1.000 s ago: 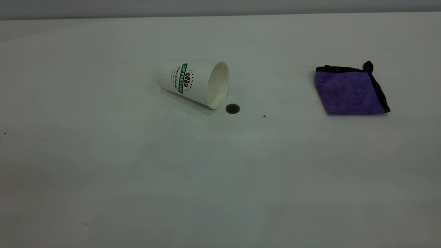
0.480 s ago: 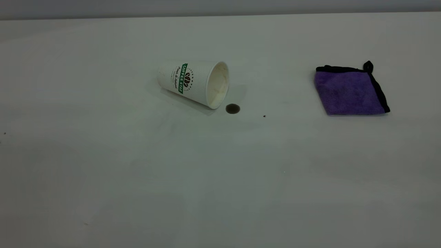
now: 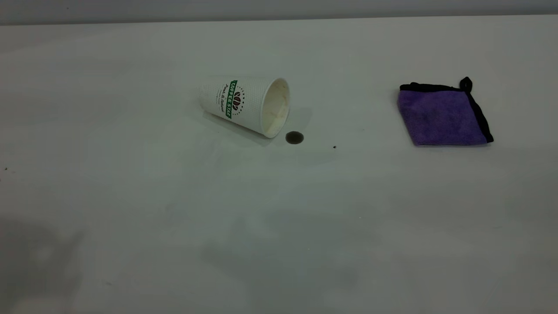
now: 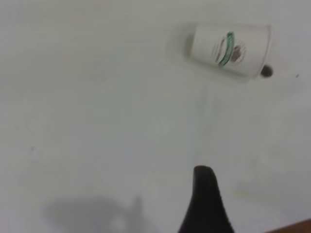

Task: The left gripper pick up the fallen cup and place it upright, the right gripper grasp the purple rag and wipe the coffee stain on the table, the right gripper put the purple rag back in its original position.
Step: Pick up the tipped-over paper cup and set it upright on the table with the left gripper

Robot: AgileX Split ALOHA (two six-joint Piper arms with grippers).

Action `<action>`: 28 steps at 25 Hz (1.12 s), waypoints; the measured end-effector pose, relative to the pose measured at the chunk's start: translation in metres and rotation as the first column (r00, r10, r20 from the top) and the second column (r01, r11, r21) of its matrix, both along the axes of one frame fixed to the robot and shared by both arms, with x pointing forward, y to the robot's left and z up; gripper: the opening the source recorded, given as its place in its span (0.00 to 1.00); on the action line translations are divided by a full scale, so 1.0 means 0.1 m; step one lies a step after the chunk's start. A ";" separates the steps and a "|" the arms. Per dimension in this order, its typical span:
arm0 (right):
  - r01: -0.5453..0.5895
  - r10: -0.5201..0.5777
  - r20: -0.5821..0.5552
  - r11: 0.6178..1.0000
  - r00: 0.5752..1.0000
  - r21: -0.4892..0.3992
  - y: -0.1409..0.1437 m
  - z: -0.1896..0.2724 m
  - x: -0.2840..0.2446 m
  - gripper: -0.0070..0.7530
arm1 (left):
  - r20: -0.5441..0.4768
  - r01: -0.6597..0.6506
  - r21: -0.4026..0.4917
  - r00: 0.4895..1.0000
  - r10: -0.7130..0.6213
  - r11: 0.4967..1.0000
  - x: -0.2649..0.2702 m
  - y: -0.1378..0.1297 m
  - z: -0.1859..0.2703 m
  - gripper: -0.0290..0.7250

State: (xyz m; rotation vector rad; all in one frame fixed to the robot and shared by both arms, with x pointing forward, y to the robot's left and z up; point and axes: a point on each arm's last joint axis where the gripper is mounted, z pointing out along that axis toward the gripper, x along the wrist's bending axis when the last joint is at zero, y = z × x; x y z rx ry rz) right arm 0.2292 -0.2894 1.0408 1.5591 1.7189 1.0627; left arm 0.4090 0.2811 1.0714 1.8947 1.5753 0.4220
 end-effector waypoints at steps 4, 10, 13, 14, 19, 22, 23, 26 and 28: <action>0.000 0.000 0.000 1.000 1.000 0.000 0.00 0.00 0.00 0.70 | -0.036 0.059 -0.012 0.998 -0.059 0.998 0.35 -0.09 -0.14 0.81; 0.000 0.000 0.000 1.000 1.000 0.000 0.00 0.00 0.00 0.70 | -0.146 0.207 0.034 0.969 -0.200 0.978 0.67 -0.47 -0.51 0.81; 0.000 0.000 0.000 1.000 1.000 0.000 0.00 0.00 0.00 0.70 | -0.215 0.251 0.085 0.950 -0.229 0.964 0.81 -0.65 -0.69 0.81; 0.000 0.000 0.000 1.000 1.000 0.000 0.00 0.00 0.00 0.70 | -0.230 0.257 0.109 0.946 -0.227 0.960 0.85 -0.69 -0.72 0.81; 0.000 0.000 0.000 1.000 1.000 0.000 0.00 0.00 0.00 0.70 | -0.295 0.321 0.269 0.925 -0.240 0.908 1.05 -1.02 -0.88 0.81; 0.000 0.000 0.000 1.000 1.000 0.000 0.00 0.00 0.00 0.70 | -0.289 0.336 0.383 0.928 -0.234 0.861 1.18 -1.26 -0.97 0.81; 0.000 0.000 0.000 1.000 1.000 0.000 0.00 0.00 0.00 0.70 | -0.283 0.324 0.408 0.934 -0.219 0.854 1.22 -1.32 -1.01 0.81; 0.000 0.000 0.000 1.000 1.000 0.000 0.00 0.00 0.00 0.70 | -0.251 0.291 0.479 0.949 -0.188 0.828 1.37 -1.52 -1.15 0.81; 0.000 0.000 0.000 1.000 1.000 0.000 0.00 0.00 0.00 0.70 | -0.233 0.263 0.494 0.958 -0.165 0.829 1.48 -1.67 -1.26 0.81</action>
